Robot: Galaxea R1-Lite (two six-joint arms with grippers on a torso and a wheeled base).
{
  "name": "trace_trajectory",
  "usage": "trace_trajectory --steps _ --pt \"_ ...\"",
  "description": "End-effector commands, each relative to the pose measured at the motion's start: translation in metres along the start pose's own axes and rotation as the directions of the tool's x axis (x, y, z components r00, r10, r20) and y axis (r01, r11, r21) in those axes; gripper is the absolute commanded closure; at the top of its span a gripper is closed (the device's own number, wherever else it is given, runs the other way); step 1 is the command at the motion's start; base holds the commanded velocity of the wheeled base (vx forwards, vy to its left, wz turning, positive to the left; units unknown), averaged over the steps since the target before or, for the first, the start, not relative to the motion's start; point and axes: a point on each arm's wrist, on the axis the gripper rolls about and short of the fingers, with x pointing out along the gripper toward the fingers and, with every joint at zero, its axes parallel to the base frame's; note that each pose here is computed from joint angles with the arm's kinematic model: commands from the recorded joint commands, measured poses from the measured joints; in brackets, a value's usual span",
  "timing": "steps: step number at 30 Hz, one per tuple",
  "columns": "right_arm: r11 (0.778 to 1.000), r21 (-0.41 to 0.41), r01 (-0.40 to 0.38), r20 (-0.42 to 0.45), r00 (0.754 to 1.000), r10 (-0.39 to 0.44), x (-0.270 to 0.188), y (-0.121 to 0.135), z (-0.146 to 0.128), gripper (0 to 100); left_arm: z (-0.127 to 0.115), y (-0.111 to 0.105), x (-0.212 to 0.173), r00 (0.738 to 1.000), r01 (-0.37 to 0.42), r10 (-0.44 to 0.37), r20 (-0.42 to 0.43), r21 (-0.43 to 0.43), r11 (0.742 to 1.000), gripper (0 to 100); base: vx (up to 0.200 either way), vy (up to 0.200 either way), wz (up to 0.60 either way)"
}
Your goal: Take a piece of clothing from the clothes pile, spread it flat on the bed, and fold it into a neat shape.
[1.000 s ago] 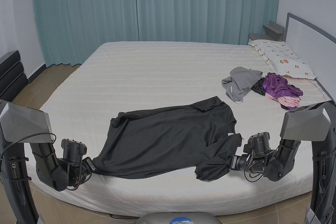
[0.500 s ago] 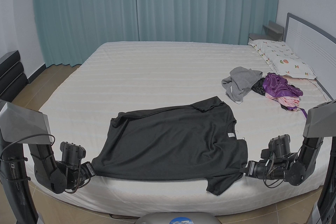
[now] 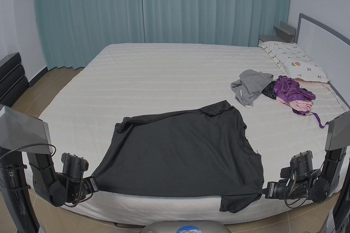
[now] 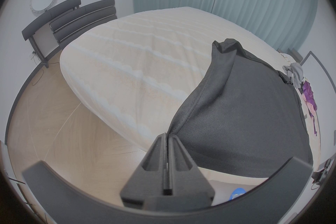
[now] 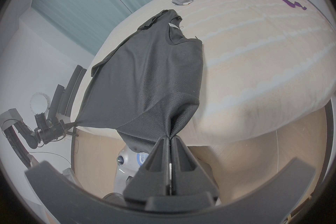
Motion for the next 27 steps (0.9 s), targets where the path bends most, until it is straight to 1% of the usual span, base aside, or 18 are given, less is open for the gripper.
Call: trace_trajectory --steps 1,3,7,12,20,21,27 --pt "1.000 0.001 0.015 -0.020 1.000 -0.015 0.011 -0.005 -0.001 0 -0.002 0.000 -0.001 1.000 -0.001 0.001 -0.006 0.009 1.000 100 0.000 0.000 0.00" --pt "1.000 -0.003 0.010 -0.016 1.000 -0.010 0.017 -0.005 0.000 0 -0.003 0.000 -0.001 1.000 -0.001 0.001 -0.008 0.011 1.000 100 0.000 0.000 0.00" --pt "1.000 -0.008 -0.016 0.029 0.999 0.016 0.027 -0.005 0.010 0 -0.003 -0.001 -0.001 1.000 0.000 0.000 -0.009 0.014 1.000 100 0.000 0.000 0.00" --pt "0.999 0.011 -0.030 0.103 0.994 0.029 0.043 -0.008 0.032 0 -0.004 -0.001 0.000 1.000 0.000 0.000 -0.011 0.015 1.000 100 0.000 0.000 0.00" --pt "1.000 0.018 -0.021 0.129 0.991 0.019 0.065 -0.013 0.045 0 -0.004 -0.001 0.001 1.000 -0.003 0.003 -0.014 0.015 1.000 100 0.000 0.000 0.00" --pt "1.000 0.020 -0.019 0.125 0.992 0.017 0.066 -0.014 0.045 100 -0.004 -0.001 0.001 1.000 -0.003 0.003 -0.014 0.015 1.000 100 0.000 0.000 0.00" --pt "1.000 0.024 -0.001 0.119 0.993 -0.001 0.066 -0.018 0.045 100 -0.005 -0.001 0.001 1.000 -0.002 0.002 -0.019 0.016 1.000 100 0.000 0.000 0.00"
